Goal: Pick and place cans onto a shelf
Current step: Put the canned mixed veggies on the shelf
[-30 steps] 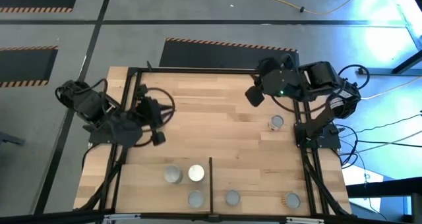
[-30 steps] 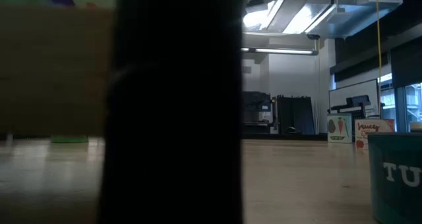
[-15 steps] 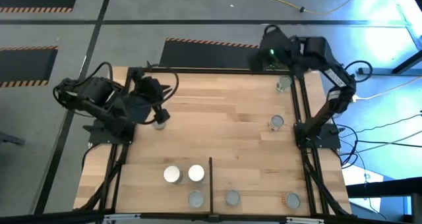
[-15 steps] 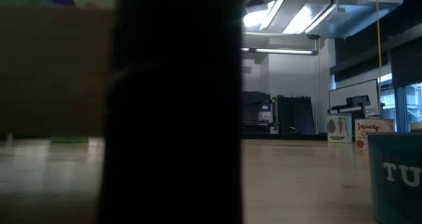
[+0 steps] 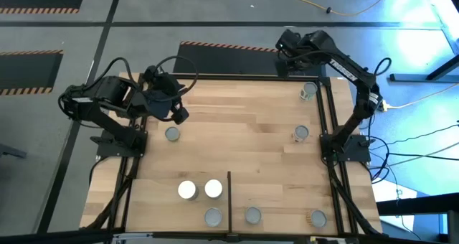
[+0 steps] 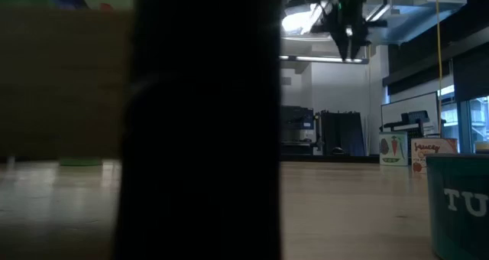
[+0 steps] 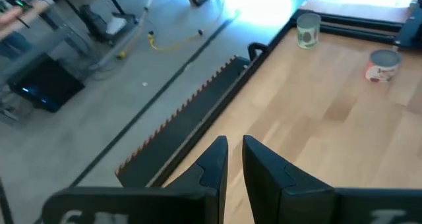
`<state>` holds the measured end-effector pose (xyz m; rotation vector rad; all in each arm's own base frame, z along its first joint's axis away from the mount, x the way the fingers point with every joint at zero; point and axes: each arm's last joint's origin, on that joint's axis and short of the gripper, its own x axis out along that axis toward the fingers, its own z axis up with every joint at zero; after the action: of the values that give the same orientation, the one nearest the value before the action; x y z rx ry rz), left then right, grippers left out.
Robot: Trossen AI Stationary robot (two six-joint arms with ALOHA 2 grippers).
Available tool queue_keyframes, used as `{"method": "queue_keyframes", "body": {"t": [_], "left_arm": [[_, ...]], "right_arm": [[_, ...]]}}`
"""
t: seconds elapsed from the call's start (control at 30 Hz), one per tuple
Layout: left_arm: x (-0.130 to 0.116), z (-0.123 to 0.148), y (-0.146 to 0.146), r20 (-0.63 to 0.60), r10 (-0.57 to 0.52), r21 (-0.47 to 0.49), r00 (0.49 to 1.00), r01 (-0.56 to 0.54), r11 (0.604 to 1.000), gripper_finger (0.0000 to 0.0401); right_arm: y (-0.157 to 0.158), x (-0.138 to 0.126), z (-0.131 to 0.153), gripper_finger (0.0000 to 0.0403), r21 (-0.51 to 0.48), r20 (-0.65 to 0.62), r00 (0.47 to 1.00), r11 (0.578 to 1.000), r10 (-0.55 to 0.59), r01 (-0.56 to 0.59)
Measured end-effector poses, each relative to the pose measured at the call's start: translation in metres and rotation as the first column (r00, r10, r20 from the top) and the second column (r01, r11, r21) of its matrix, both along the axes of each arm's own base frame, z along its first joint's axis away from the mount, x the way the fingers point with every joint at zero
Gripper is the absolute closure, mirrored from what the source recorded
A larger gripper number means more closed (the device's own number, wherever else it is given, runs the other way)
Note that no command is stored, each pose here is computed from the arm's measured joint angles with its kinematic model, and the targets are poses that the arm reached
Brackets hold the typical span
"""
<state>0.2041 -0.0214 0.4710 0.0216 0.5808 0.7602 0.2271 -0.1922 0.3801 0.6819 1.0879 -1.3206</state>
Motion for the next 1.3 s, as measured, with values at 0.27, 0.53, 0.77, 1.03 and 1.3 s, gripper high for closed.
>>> {"method": "queue_keyframes", "body": {"t": [0.27,0.53,0.77,1.03,1.3], "left_arm": [[0.001,-0.001,0.007,-0.007,0.009,-0.034,1.000,-0.009,0.999,0.0361],[0.002,-0.001,0.013,-0.007,0.039,-0.034,0.999,-0.039,0.999,0.0361],[0.002,-0.001,0.017,-0.007,0.058,-0.034,0.998,-0.058,0.998,0.0361],[0.002,-0.001,0.017,-0.007,0.058,-0.036,0.998,-0.058,0.998,0.0361],[0.002,-0.001,0.017,-0.007,0.058,-0.036,0.998,-0.058,0.998,0.0361]], "right_arm": [[-0.025,-0.017,-0.067,0.0292,0.106,-0.134,0.988,0.990,-0.076,0.091],[-0.042,-0.025,-0.111,0.0292,0.182,-0.081,0.997,0.983,0.005,0.010],[-0.041,-0.039,-0.132,0.0292,0.230,-0.131,0.987,0.965,-0.095,0.123],[-0.034,-0.051,-0.159,0.0292,0.230,-0.225,0.963,0.952,-0.151,0.203],[-0.040,-0.046,-0.165,0.0292,0.196,-0.171,0.982,0.973,-0.085,0.118]]}}
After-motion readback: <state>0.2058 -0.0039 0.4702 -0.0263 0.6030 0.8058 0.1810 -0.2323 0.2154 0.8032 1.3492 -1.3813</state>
